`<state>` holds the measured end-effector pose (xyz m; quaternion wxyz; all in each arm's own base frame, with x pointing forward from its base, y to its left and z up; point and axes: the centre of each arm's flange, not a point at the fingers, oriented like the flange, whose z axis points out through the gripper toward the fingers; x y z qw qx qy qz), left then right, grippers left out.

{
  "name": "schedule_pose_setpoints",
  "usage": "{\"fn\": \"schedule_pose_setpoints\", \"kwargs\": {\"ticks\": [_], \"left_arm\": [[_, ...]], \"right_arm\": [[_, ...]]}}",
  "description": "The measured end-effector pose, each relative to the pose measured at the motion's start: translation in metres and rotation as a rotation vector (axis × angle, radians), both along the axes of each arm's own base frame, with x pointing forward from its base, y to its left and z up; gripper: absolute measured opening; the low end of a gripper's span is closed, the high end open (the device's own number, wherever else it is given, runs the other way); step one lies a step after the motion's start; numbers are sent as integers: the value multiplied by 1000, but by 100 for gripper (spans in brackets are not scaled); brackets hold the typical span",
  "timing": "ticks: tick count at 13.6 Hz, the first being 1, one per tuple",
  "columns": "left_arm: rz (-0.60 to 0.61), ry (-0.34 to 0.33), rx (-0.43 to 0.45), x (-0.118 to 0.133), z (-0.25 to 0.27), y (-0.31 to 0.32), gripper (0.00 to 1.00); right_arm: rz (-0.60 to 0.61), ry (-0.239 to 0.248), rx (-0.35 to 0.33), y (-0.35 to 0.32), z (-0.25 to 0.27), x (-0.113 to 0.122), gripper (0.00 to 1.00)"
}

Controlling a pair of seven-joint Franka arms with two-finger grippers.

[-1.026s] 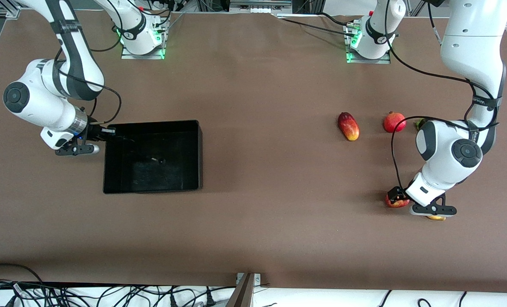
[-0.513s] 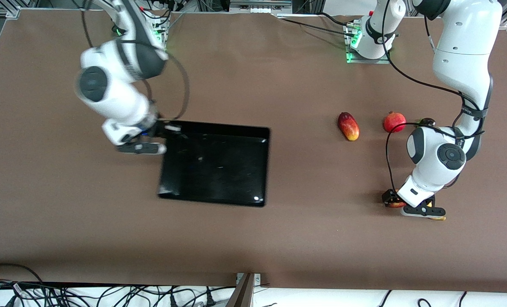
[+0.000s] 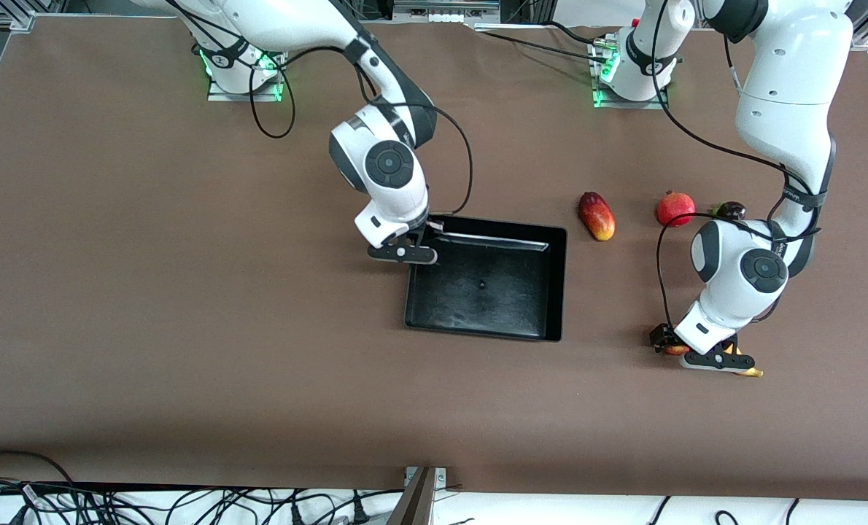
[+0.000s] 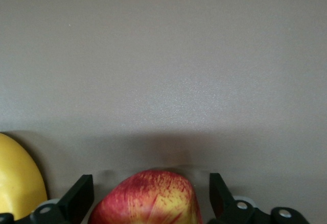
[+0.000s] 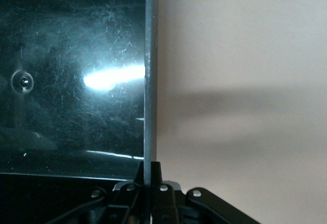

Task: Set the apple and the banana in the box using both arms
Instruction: 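Slide the box toward the fruit while the left gripper grasps the apple, then release the box with the right gripper while the left gripper lifts the apple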

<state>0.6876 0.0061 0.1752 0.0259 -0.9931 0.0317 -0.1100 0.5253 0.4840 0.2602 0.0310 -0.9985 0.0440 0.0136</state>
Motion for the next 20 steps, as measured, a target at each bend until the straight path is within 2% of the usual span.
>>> {"fn": "schedule_pose_setpoints", "kwargs": {"ticks": [2, 4, 6, 8, 11, 14, 17, 20], "left_arm": [[5, -4, 0, 0, 0, 3, 70], [11, -8, -1, 0, 0, 7, 68], [15, -10, -1, 1, 1, 8, 68], [25, 2, -5, 1, 15, 5, 68], [52, 55, -16, 0, 70, -14, 68], [155, 97, -49, -12, 137, -75, 68], [279, 127, -75, -39, 175, -169, 68], [361, 190, -54, -73, 169, -245, 68]], "right_arm": [[6, -24, 18, 8, -4, 0, 5], [12, -31, 25, 13, -1, -1, 5], [32, -44, 28, 22, 5, -6, 21], [39, -45, 22, 26, 23, -9, 43], [-34, -18, 4, -18, 90, 21, 72], [-105, -26, 13, -85, 183, 44, 100], [-118, -16, -25, -161, 245, 55, 100], [-127, 2, -59, -253, 286, 68, 100]]}}
